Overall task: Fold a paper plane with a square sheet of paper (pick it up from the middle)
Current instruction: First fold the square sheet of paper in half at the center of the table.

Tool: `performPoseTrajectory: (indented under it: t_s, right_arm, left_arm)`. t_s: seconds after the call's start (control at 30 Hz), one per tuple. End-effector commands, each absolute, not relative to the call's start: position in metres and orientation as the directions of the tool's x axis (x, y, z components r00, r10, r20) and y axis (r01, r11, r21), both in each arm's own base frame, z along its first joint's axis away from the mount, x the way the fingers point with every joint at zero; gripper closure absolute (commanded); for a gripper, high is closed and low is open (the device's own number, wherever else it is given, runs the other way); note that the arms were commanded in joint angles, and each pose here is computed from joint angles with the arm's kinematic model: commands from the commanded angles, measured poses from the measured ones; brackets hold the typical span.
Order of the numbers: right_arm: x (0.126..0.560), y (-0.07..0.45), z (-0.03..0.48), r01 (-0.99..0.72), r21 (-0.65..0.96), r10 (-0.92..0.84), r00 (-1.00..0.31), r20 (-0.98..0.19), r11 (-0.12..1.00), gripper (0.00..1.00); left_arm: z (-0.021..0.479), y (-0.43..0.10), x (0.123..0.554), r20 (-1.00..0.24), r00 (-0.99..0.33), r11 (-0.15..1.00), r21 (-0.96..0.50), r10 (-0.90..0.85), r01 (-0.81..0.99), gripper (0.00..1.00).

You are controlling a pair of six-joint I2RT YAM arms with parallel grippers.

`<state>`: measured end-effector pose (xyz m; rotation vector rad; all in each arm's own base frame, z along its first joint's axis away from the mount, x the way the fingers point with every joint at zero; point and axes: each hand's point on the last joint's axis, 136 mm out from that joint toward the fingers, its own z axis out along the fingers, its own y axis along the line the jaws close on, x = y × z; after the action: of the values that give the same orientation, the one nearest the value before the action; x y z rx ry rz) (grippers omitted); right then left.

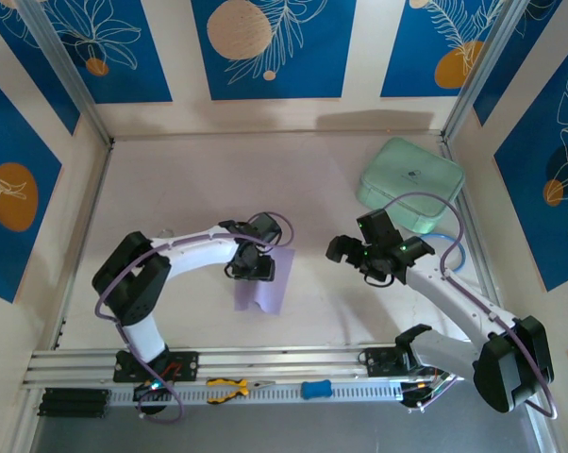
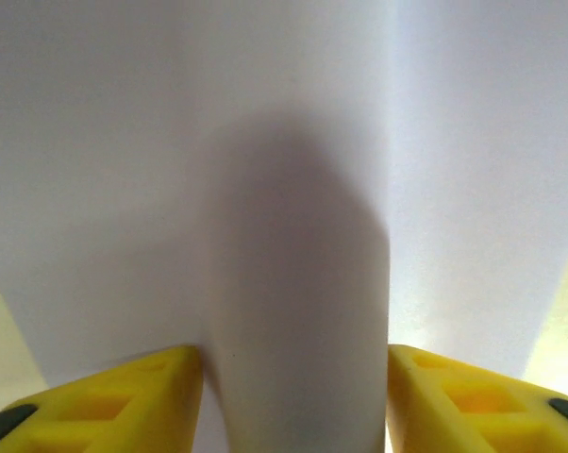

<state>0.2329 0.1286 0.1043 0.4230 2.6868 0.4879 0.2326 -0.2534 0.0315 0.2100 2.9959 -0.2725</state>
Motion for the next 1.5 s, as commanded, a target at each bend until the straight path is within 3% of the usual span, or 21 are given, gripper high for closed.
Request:
performPoseTrajectory:
  t_s: [0.0, 0.37, 0.87, 1.1, 1.47]
  right_arm:
    - [0.237, 0.122, 0.118, 0.210, 0.381, 0.358, -0.856, -0.374, 0.900, 0.01]
    - [0.232, 0.151, 0.155, -0.007, 0.715, 0.366, -0.855, -0.367, 0.699, 0.00]
    - [0.228, 0.165, 0.155, -0.018, 0.781, 0.348, -0.889, -0.298, 0.624, 0.01]
    - [0.227, 0.167, 0.149, -0.001, 0.789, 0.355, -0.893, -0.277, 0.614, 0.01]
    - [0.224, 0.175, 0.141, 0.011, 0.792, 0.329, -0.913, -0.242, 0.611, 0.01]
  left_arm:
    - [0.051, -0.277, 0.235, -0.197, -0.969, 0.937, -0.286, 0.149, 0.202, 0.50]
    - [0.102, -0.335, 0.235, -0.254, -0.954, 0.761, -0.585, 0.159, 0.282, 0.55]
    - [0.114, -0.365, 0.257, -0.189, -0.982, 0.504, -0.850, -0.013, 0.156, 0.57]
    - [0.088, -0.363, 0.268, -0.155, -0.982, 0.506, -0.859, -0.104, 0.082, 0.56]
    - [0.054, -0.342, 0.270, -0.162, -0.977, 0.637, -0.770, -0.135, 0.040, 0.57]
